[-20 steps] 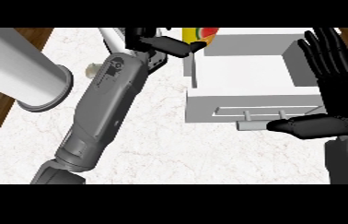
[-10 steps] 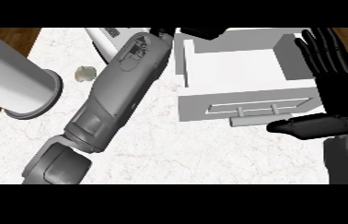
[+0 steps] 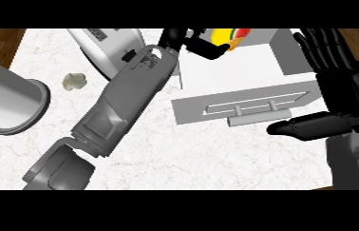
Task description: Pick up the cup, place it into the drawer and close the drawer
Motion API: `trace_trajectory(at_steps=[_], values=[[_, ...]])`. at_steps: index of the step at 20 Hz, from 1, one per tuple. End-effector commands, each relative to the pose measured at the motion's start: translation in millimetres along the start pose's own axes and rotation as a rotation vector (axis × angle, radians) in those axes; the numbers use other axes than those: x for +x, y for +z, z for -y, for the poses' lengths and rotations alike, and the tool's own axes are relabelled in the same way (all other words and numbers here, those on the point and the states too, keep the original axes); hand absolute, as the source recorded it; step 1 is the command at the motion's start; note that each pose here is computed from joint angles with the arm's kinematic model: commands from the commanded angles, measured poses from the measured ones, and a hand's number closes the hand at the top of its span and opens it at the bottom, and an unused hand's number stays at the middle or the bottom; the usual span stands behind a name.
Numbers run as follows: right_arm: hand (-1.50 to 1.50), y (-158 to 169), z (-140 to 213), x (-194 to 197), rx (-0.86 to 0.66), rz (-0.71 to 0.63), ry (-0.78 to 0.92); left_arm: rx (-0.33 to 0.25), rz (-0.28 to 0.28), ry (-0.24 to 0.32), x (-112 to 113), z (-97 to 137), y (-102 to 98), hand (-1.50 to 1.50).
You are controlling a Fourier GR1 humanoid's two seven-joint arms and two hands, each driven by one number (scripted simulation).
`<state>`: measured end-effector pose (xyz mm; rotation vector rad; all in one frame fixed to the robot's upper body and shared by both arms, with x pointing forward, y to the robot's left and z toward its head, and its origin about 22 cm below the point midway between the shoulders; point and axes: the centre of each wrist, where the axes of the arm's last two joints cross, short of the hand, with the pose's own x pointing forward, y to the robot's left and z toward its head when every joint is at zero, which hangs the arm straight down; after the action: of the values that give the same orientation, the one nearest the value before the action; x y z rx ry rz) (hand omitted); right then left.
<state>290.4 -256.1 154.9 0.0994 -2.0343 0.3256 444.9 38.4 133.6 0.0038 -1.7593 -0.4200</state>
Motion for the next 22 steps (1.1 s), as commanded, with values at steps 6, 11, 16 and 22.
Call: trace_trajectory(at_steps=[6,11,16,22], values=[[-1.5,-10.1,-12.3,4.2,0.084,0.034,-0.017,-0.031,-0.01,0.039,-23.1,1.8,10.6,-1.5],[1.5,-14.6,-25.4,-0.4,0.29,0.055,-0.16,-0.001,0.051,0.188,-21.1,3.9,13.7,-1.5],[1.5,-16.2,-49.3,-1.7,0.55,0.031,-0.216,0.036,0.169,0.312,-6.3,4.5,9.8,-1.5],[1.5,0.3,-31.0,-2.1,0.757,-0.188,0.079,0.126,0.19,0.334,0.6,3.1,5.1,-1.5]])
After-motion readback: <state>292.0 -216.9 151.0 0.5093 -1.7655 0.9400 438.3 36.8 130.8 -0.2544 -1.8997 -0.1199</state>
